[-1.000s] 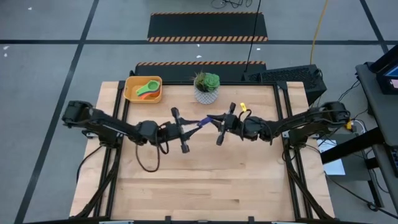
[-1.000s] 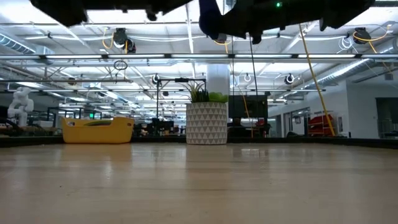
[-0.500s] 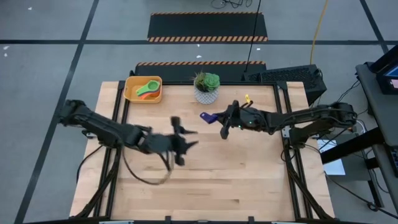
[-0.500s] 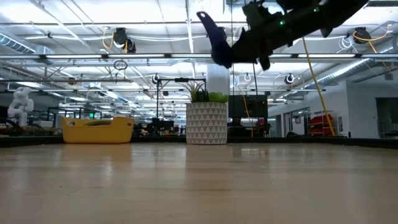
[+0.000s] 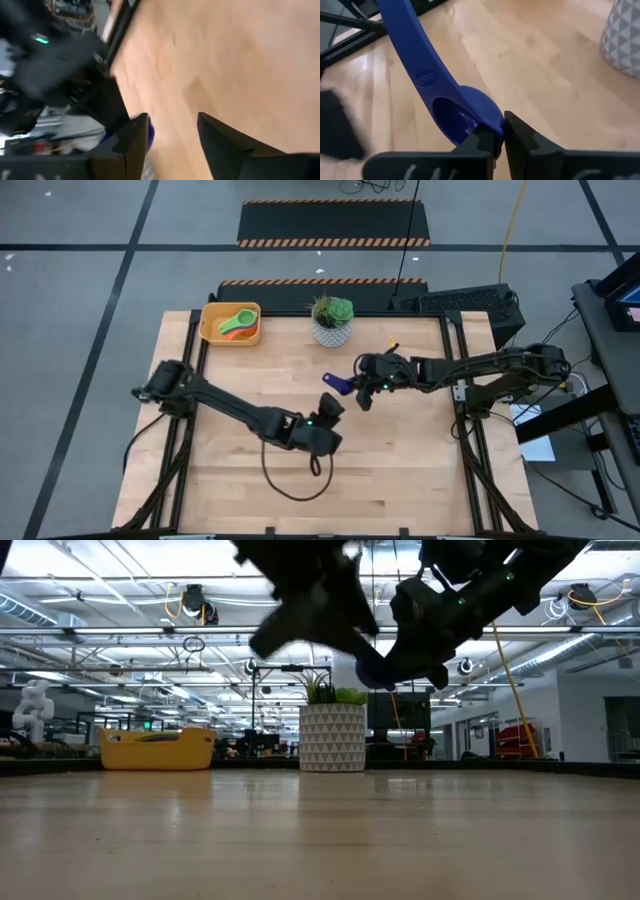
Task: Nest measuring cups in basket
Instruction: Stack the violet measuring cup on top of the green measuring cup in the yellow bin
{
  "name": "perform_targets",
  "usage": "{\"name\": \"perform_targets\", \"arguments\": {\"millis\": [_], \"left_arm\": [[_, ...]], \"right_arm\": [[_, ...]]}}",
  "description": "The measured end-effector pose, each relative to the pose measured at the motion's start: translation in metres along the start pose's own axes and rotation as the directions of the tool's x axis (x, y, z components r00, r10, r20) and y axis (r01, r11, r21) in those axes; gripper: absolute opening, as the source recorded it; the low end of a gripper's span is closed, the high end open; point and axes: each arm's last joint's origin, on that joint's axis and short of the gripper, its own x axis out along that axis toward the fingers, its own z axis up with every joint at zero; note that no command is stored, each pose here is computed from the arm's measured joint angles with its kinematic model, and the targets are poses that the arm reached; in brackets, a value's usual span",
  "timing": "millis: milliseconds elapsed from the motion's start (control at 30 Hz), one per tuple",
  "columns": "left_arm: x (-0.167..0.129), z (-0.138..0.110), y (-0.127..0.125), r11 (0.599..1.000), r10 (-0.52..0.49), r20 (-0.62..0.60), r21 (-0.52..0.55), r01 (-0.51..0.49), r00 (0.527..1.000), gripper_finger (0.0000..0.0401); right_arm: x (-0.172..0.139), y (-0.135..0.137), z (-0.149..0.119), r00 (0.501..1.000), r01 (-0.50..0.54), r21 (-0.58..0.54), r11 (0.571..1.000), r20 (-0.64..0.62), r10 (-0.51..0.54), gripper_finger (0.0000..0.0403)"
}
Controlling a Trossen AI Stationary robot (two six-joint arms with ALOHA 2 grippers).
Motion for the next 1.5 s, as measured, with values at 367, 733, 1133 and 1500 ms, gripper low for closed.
{"name": "perform_targets", "arguments": {"millis": [367, 733, 1133, 1500], "left_arm": [[0.050, -0.007, -0.023, 0.960, 0.092, -0.101, 0.274, -0.061, 0.991, 0.0219], [0.071, -0.031, -0.006, 0.939, 0.076, -0.180, 0.344, -0.009, 0.981, 0.0149], [0.069, -0.026, -0.007, 0.920, 0.099, -0.162, 0.392, -0.028, 0.982, 0.0012], [0.068, -0.027, -0.007, 0.950, 0.111, -0.177, 0.309, -0.052, 0.978, 0.0010]], "right_arm": [[0.000, 0.000, -0.004, 0.999, -0.009, 0.046, 0.999, -0.049, 0.011, 0.0011], [0.000, -0.001, -0.005, 0.998, -0.022, 0.055, 0.998, -0.064, 0.026, 0.0012], [0.000, 0.001, -0.004, 0.996, -0.052, 0.041, 0.998, -0.066, 0.054, 0.0026], [0.000, 0.002, -0.003, 0.997, -0.064, -0.008, 0.998, -0.050, 0.064, 0.0051]]}}
